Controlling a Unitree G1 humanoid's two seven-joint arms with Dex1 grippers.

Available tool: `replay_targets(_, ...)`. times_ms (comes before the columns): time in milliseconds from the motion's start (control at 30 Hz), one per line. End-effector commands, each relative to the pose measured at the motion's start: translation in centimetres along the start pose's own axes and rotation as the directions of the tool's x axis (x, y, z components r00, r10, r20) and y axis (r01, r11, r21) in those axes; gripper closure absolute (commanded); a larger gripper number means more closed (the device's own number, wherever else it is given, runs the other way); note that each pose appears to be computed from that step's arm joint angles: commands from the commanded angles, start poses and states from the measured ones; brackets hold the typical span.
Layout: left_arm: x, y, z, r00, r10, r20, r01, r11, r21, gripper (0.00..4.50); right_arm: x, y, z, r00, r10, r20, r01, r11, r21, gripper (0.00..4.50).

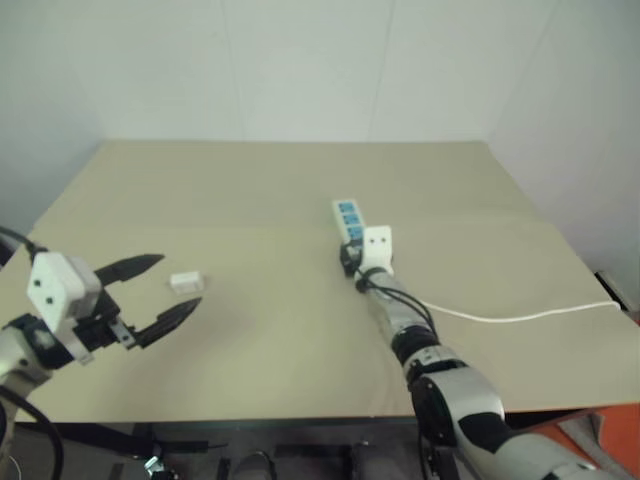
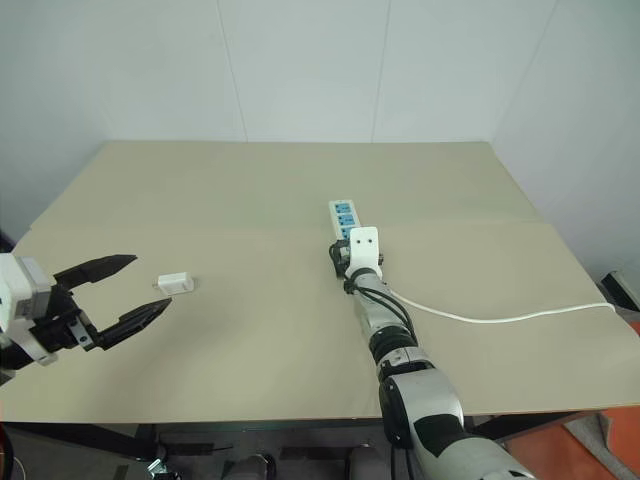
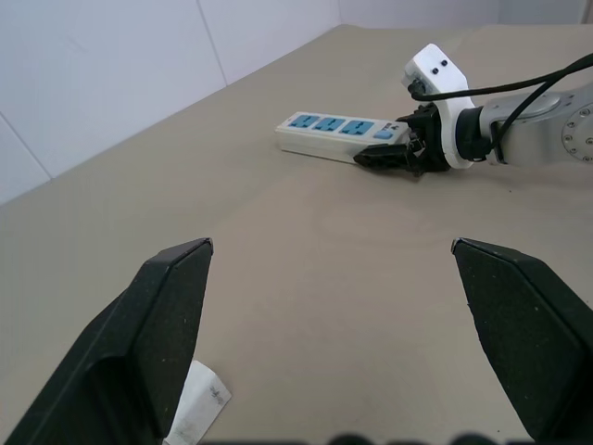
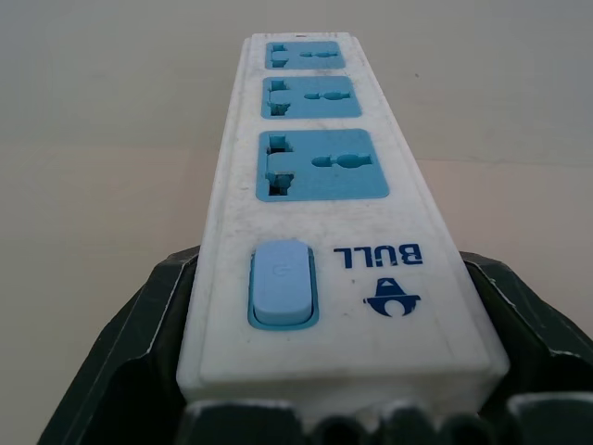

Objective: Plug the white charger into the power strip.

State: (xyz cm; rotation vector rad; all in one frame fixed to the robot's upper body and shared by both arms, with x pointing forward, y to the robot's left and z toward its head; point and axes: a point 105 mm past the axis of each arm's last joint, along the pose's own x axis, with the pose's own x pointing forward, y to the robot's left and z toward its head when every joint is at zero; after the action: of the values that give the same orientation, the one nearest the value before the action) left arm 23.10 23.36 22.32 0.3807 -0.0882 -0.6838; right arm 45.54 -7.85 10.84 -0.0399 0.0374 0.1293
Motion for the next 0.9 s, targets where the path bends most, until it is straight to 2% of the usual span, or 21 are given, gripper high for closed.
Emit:
replay_targets(33, -0.4, 0.2, 1.2, 1.000, 0.012, 0.017, -0.012, 0.999, 0.051, 0.00, -0.2, 0.4, 1.2, 0.994, 0.065, 0.087, -0.065, 0.998, -0.005, 1.08)
replay_targets(133, -0.5, 0.1, 1.2, 1.000, 0.011, 0.014, -0.012, 0.999, 0.051, 0.00, -1.0, 1.3, 4.0, 0.938, 0.231, 0.257, -0.246, 0.969, 0.028, 1.08)
replay_targets(200, -0.6, 0.2, 1.2, 1.000, 0.011, 0.010, -0.012, 0.999, 0.052, 0.00, -2.1, 2.0, 5.3, 0.864, 0.376, 0.334, -0.396, 0.918, -0.009, 1.08)
replay_targets(300, -0.7, 0.3, 1.3, 1.000, 0.008, 0.006, -0.009, 0.999, 0.053, 0.00, -4.0, 2.6, 5.9, 0.740, 0.565, 0.365, -0.578, 0.812, -0.085, 1.08)
replay_targets(367, -0.7, 0.3, 1.3, 1.000, 0.005, 0.004, -0.005, 0.999, 0.054, 0.00, -5.8, 2.9, 5.8, 0.615, 0.711, 0.340, -0.709, 0.688, -0.156, 1.08)
replay_targets(467, -0.6, 0.3, 1.3, 1.000, 0.000, 0.003, -0.001, 0.999, 0.054, 0.00, -8.6, 3.2, 4.9, 0.421, 0.878, 0.228, -0.847, 0.471, -0.248, 1.08)
replay_targets(600, -0.6, 0.3, 1.3, 1.000, -0.005, 0.002, 0.005, 0.998, 0.055, 0.00, -10.8, 3.2, 3.2, 0.256, 0.964, 0.068, -0.918, 0.265, -0.295, 1.08)
replay_targets(733, -0.6, 0.3, 1.3, 1.000, -0.015, 0.001, 0.015, 0.998, 0.057, 0.00, -11.6, 3.6, 1.6, 0.172, 0.985, -0.031, -0.944, 0.155, -0.290, 1.08)
replay_targets(900, -0.6, 0.2, 1.3, 1.000, -0.028, -0.002, 0.028, 0.998, 0.060, 0.00, -11.5, 4.3, -0.6, 0.154, 0.981, -0.121, -0.948, 0.113, -0.297, 1.08)
